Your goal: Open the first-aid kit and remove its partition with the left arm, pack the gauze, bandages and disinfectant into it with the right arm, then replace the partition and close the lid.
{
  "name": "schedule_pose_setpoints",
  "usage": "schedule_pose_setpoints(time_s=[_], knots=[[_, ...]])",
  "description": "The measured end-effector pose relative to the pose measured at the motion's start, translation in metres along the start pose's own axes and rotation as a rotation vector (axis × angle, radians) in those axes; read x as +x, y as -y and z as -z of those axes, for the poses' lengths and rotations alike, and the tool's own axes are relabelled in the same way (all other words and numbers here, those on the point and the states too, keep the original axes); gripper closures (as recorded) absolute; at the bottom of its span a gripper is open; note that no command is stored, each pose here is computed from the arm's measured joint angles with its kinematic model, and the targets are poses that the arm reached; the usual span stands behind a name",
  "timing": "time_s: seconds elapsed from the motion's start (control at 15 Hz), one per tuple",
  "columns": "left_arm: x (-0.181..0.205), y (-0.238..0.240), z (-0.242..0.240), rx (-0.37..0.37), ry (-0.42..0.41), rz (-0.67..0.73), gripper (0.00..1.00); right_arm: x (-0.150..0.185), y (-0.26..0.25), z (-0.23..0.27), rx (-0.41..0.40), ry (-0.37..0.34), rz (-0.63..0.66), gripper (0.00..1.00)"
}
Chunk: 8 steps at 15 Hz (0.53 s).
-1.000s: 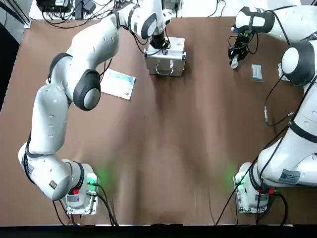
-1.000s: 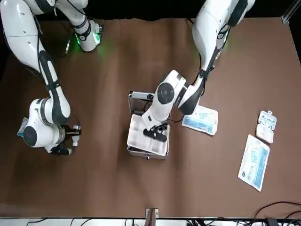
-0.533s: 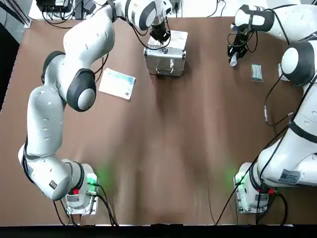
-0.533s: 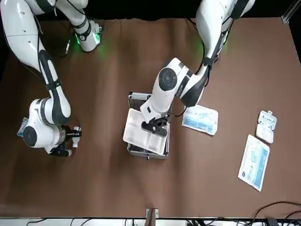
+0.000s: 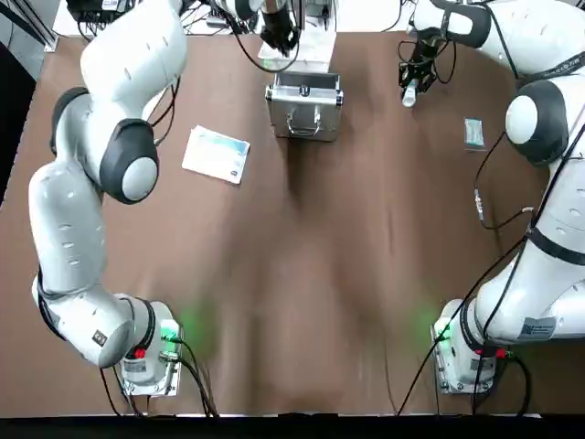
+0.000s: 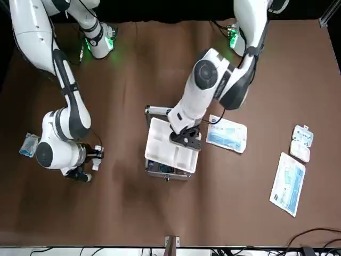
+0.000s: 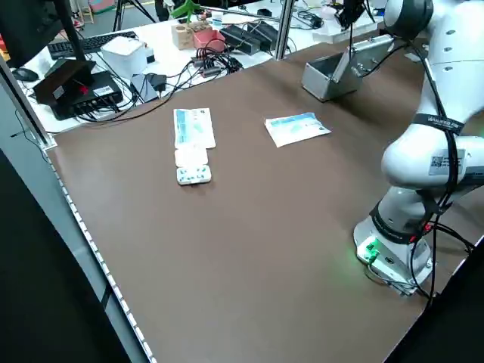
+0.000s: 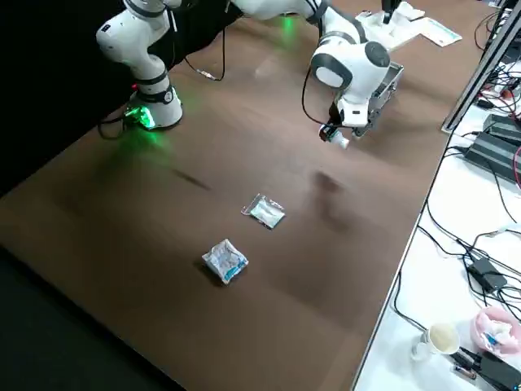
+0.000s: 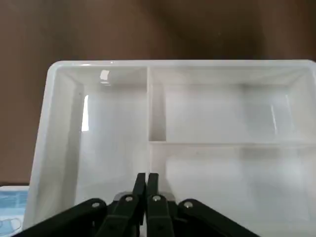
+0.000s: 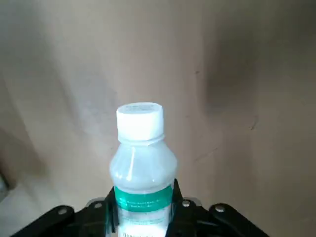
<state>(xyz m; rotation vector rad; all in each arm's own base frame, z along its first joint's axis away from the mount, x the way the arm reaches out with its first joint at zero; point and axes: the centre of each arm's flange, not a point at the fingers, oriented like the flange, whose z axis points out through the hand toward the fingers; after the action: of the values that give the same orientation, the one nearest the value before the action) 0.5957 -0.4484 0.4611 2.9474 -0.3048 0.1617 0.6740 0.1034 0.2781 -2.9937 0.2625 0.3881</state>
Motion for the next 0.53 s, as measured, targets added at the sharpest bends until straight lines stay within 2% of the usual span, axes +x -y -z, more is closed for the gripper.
schedule_pose_setpoints(time_s=[0.27, 0.53], knots=[[0.014, 0.046, 0.047, -0.004, -0.018, 0.07, 0.96, -0.006, 0.027, 0.007, 0.056, 0.008, -0.045, 0.6], [0.034, 0.124, 0.093, 0.003, -0.07, 0.152, 0.96, -0.018, 0.076, 0.021, 0.101, -0.006, -0.118, 0.6]])
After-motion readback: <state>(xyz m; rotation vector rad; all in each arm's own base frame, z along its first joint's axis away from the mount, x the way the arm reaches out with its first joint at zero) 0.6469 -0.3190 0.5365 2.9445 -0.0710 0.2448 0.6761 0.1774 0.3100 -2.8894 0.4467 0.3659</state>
